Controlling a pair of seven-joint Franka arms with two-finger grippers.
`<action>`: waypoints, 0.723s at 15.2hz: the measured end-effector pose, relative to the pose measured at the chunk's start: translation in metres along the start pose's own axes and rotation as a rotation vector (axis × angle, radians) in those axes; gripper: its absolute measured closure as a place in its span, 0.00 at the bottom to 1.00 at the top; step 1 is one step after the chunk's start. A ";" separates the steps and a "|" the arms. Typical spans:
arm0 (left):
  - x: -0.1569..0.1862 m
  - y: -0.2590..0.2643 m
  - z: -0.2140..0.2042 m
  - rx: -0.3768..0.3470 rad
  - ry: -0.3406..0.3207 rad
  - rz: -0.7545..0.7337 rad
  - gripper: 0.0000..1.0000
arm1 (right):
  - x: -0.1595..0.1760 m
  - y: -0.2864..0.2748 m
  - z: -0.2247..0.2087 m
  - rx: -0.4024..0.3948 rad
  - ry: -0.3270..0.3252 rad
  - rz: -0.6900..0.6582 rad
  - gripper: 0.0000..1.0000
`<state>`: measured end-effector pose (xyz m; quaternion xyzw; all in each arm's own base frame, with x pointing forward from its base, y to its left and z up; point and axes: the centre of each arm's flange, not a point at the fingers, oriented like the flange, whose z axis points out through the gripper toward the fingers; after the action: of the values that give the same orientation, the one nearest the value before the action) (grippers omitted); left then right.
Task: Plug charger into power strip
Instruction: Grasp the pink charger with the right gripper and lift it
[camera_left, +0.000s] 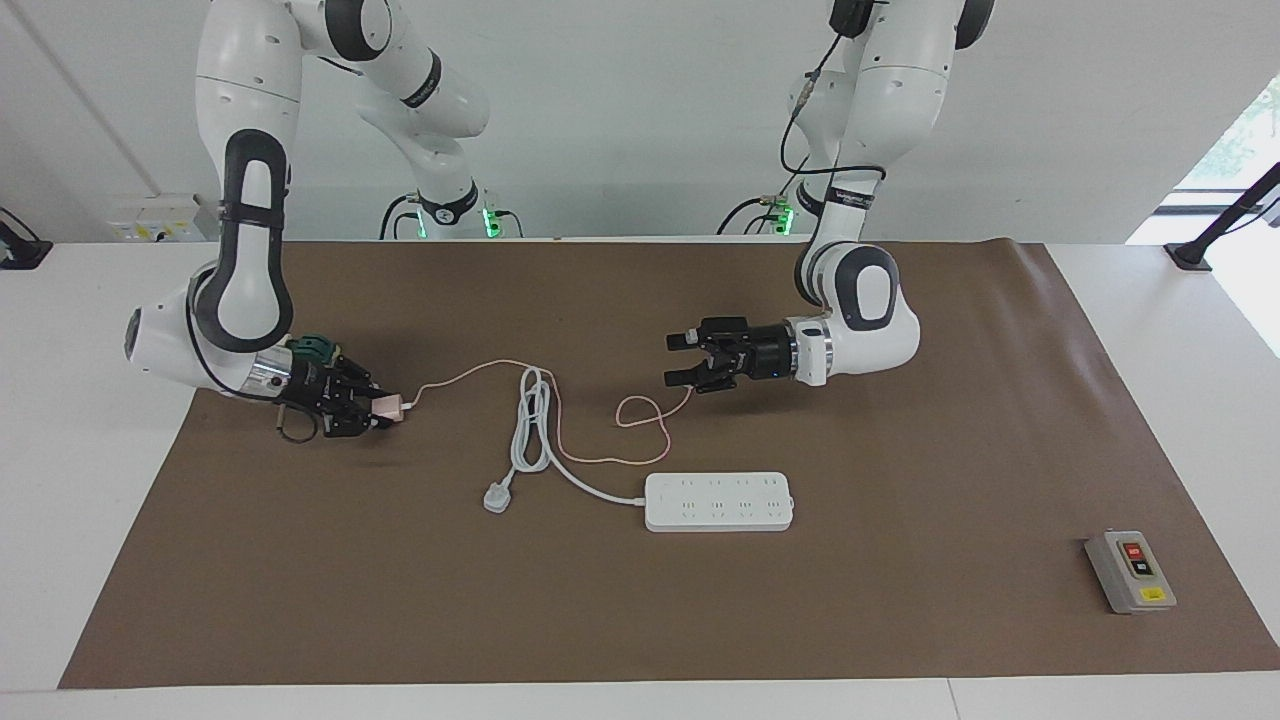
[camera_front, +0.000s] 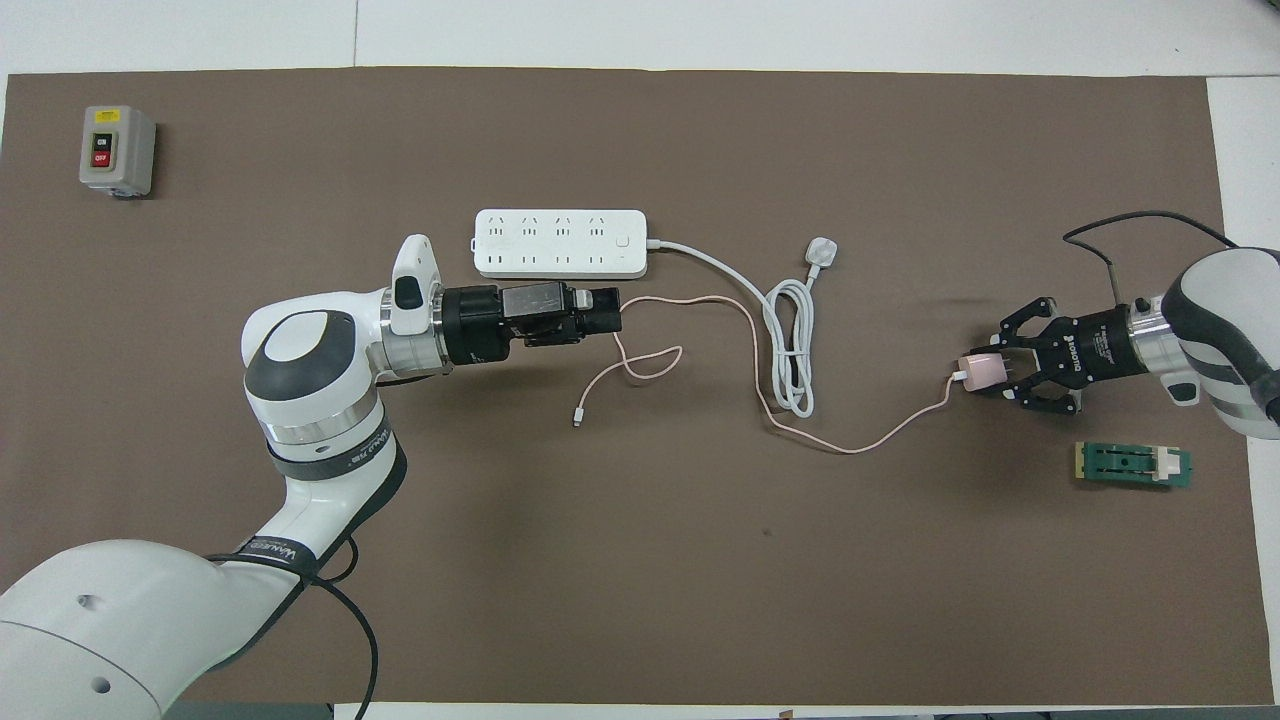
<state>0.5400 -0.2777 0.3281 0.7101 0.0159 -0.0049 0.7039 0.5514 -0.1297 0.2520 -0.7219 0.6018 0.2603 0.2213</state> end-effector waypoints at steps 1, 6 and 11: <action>0.000 0.000 0.000 0.000 0.000 -0.002 0.00 | -0.003 -0.002 0.000 -0.002 -0.003 -0.002 0.53; 0.003 0.005 0.000 -0.004 0.003 -0.009 0.00 | -0.072 -0.037 -0.004 -0.030 -0.006 0.015 0.53; 0.004 0.004 -0.001 -0.001 0.006 -0.012 0.00 | -0.192 -0.059 -0.004 -0.038 0.021 0.068 0.53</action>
<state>0.5445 -0.2768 0.3324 0.7095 0.0225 -0.0069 0.7044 0.5832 0.0234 0.3786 -0.7079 0.6231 0.2712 0.1923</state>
